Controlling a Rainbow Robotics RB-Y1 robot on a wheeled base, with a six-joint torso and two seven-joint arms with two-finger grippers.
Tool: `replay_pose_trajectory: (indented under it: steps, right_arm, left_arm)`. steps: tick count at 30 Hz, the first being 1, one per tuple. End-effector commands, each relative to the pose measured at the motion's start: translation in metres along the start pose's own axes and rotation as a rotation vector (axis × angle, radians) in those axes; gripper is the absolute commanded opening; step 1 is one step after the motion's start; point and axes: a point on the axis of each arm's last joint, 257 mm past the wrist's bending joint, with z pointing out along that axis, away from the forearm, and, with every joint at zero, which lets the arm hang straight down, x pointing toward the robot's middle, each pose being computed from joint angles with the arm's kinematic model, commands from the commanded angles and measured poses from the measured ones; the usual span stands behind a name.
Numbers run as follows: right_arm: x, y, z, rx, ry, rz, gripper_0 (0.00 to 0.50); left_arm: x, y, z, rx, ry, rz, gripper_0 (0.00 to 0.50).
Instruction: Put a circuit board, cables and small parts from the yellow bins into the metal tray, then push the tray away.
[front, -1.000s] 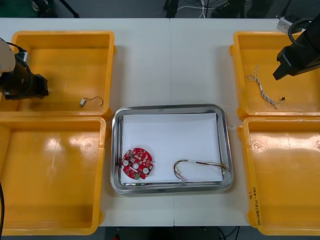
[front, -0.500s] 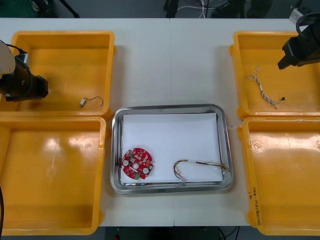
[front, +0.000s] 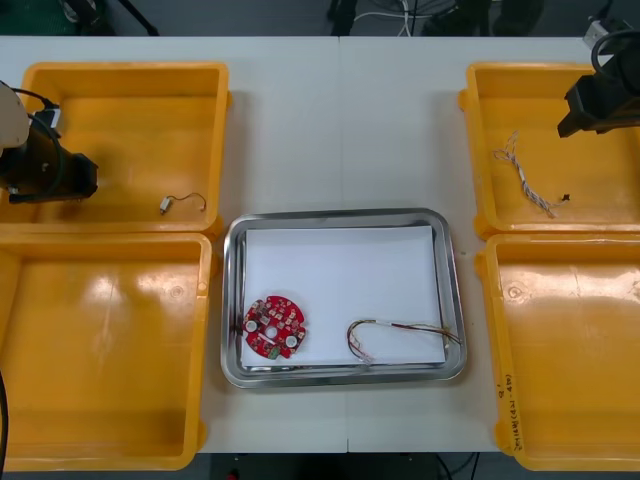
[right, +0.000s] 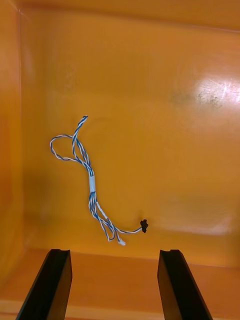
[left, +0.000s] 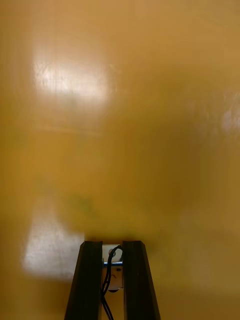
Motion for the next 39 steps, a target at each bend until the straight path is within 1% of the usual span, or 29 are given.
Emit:
replay_pose_trajectory:
  steps: [1, 5, 6, 14, 18, 23, 24, 26, 27, 29, 32, 34, 35, 36, 39]
  right_arm:
    - [-0.033, 0.018, -0.014, -0.024, -0.079, -0.032, 0.5]
    - [-0.033, 0.02, -0.004, -0.026, -0.077, -0.023, 0.5]
    - [-0.034, 0.022, -0.003, -0.029, -0.077, -0.023, 0.5]
    - [-0.04, 0.022, 0.015, -0.018, -0.104, -0.012, 0.5]
    - [-0.041, 0.023, 0.023, -0.002, -0.108, -0.022, 0.5]
    - [-0.04, 0.024, 0.042, 0.05, -0.116, -0.071, 0.5]
    - [-0.04, 0.024, 0.044, 0.055, -0.119, -0.075, 0.5]
    - [-0.037, 0.026, 0.054, 0.06, -0.114, -0.072, 0.5]
    - [-0.037, 0.026, 0.056, 0.061, -0.114, -0.071, 0.5]
    - [-0.035, 0.028, 0.064, 0.052, -0.115, -0.063, 0.5]
    - [-0.031, 0.029, 0.077, 0.043, -0.114, -0.048, 0.5]
    - [-0.027, 0.03, 0.084, 0.037, -0.116, -0.041, 0.5]
    - [-0.026, 0.03, 0.089, 0.034, -0.123, -0.037, 0.5]
    - [-0.025, 0.03, 0.091, 0.033, -0.125, -0.035, 0.5]
    - [-0.02, 0.028, 0.1, 0.03, -0.135, -0.031, 0.5]
  left_arm:
    - [-0.022, 0.015, -0.039, -0.006, -0.029, 0.073, 0.0]
    - [-0.023, 0.01, -0.059, 0.001, -0.004, 0.076, 0.0]
    - [-0.023, 0.009, -0.062, 0.001, -0.003, 0.078, 0.0]
    - [-0.018, -0.005, -0.103, -0.008, 0.033, 0.105, 0.0]
    - [-0.014, -0.015, -0.121, -0.014, 0.047, 0.129, 0.0]
    - [-0.004, -0.036, -0.144, -0.003, 0.07, 0.163, 0.0]
    - [-0.004, -0.04, -0.147, 0.001, 0.069, 0.169, 0.0]
    - [-0.011, -0.056, -0.155, 0.009, 0.027, 0.172, 0.0]
    - [-0.012, -0.061, -0.156, 0.013, 0.019, 0.172, 0.0]
    - [-0.017, -0.082, -0.163, 0.032, -0.017, 0.171, 0.0]
    - [-0.016, -0.109, -0.166, 0.047, -0.043, 0.177, 0.0]
    - [-0.013, -0.124, -0.166, 0.053, -0.049, 0.179, 0.0]
    - [-0.01, -0.135, -0.165, 0.061, -0.048, 0.179, 0.0]
    - [-0.008, -0.139, -0.164, 0.062, -0.048, 0.179, 0.0]
    - [0.002, -0.173, -0.164, 0.088, -0.051, 0.193, 0.0]
